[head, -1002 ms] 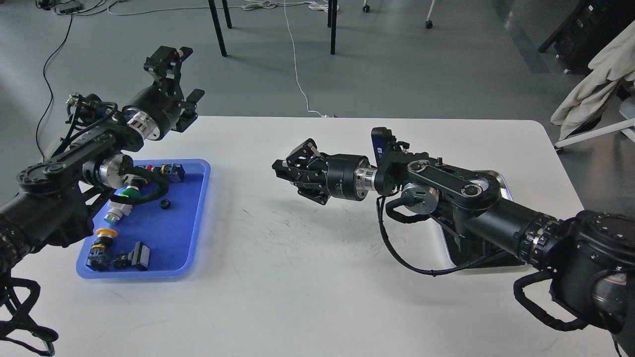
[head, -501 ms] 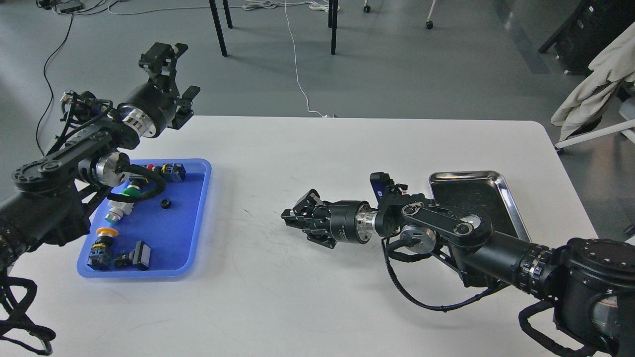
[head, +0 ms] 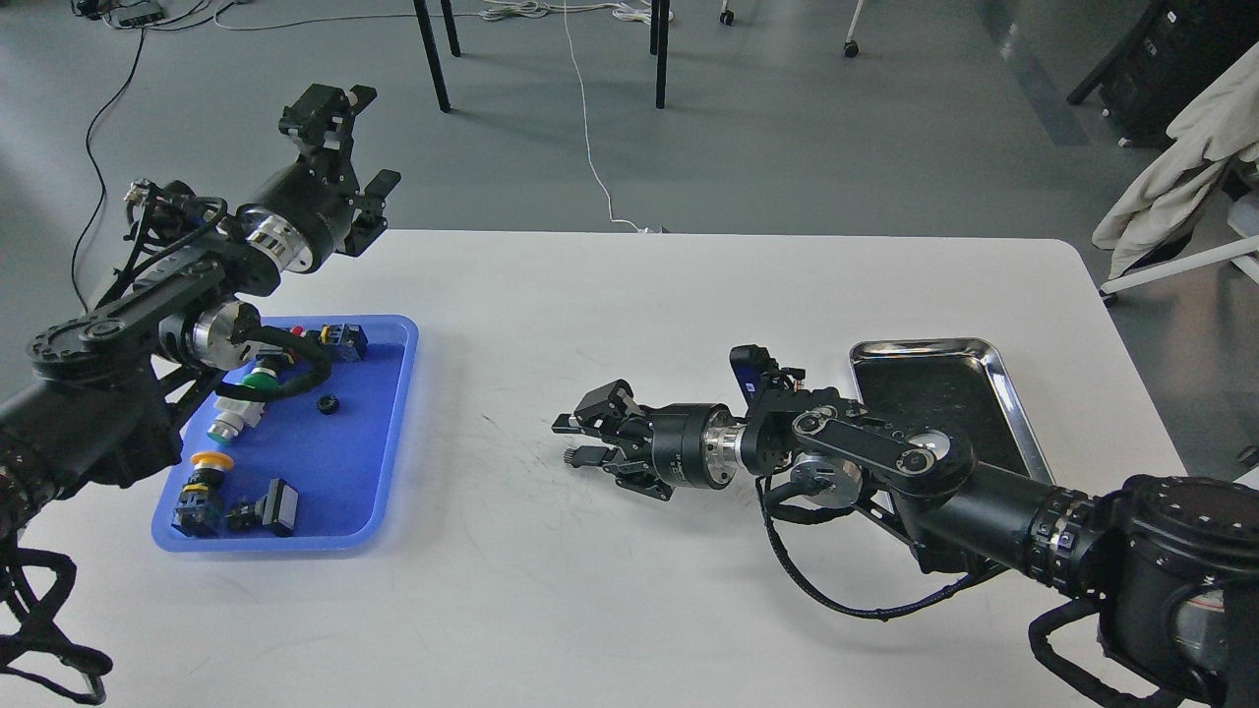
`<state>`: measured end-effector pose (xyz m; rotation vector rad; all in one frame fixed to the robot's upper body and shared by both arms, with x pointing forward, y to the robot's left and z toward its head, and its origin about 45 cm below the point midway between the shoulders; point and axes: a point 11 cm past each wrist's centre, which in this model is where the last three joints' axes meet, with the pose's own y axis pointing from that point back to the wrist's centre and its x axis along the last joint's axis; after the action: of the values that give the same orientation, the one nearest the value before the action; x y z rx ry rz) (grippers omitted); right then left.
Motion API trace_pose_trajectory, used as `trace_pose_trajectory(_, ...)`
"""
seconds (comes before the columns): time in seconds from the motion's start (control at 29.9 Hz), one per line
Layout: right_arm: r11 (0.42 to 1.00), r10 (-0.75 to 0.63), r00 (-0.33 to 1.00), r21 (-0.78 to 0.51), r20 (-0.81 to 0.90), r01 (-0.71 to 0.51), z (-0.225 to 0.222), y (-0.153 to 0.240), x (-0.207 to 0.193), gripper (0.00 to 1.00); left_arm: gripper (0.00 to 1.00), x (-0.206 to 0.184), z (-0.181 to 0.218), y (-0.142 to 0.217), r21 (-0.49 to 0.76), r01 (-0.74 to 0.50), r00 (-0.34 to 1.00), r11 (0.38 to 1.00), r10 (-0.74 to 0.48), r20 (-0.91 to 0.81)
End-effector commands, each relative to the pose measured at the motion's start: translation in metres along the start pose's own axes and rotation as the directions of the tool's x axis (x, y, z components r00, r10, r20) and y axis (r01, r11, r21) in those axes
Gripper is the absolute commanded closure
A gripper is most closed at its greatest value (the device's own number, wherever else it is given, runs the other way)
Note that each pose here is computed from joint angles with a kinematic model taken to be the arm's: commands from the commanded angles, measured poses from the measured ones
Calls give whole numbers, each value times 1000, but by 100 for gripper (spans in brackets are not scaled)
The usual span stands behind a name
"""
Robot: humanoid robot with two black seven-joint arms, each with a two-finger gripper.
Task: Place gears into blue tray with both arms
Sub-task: 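Release the gear onto the table and retract the right gripper, then reach the left gripper out to the second black gear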
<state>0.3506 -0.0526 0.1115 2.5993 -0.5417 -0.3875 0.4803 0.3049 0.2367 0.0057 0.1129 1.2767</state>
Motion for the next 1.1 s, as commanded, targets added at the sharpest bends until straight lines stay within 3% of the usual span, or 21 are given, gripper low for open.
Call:
trace_pose_trajectory(0.0, 1000, 16, 1000, 23, 14, -16, -6, 1, 5, 5, 2, 2, 0, 1, 2, -4, 1000, 1000, 4, 2)
trace_pose_trajectory(0.4, 952, 147, 974, 244, 170, -186, -67, 27, 59, 4, 2, 8, -3, 3, 14, -18, 1000, 1000, 17, 16)
trace_pose_trajectory(0.67, 829, 184, 915, 443, 360, -341, -114, 69, 103, 4, 2, 22, -1, 12, 23, -32, 999, 999, 31, 42)
trace_pose_trajectory(0.8, 750, 146, 856, 509, 496, -423, -114, 90, 120, 4, 2, 27, 4, 23, 26, -11, 997, 1000, 9, 70)
trace_pose_trajectory(0.9, 687, 74, 792, 544, 607, -482, -108, 109, 131, 4, 2, 17, 11, 34, 41, 63, 988, 997, -68, 137)
trace_pose_trajectory(1.07, 599, 80, 687, 516, 722, -612, -62, 184, 167, 3, 2, -16, 19, 60, 88, 231, 928, 969, -247, 279)
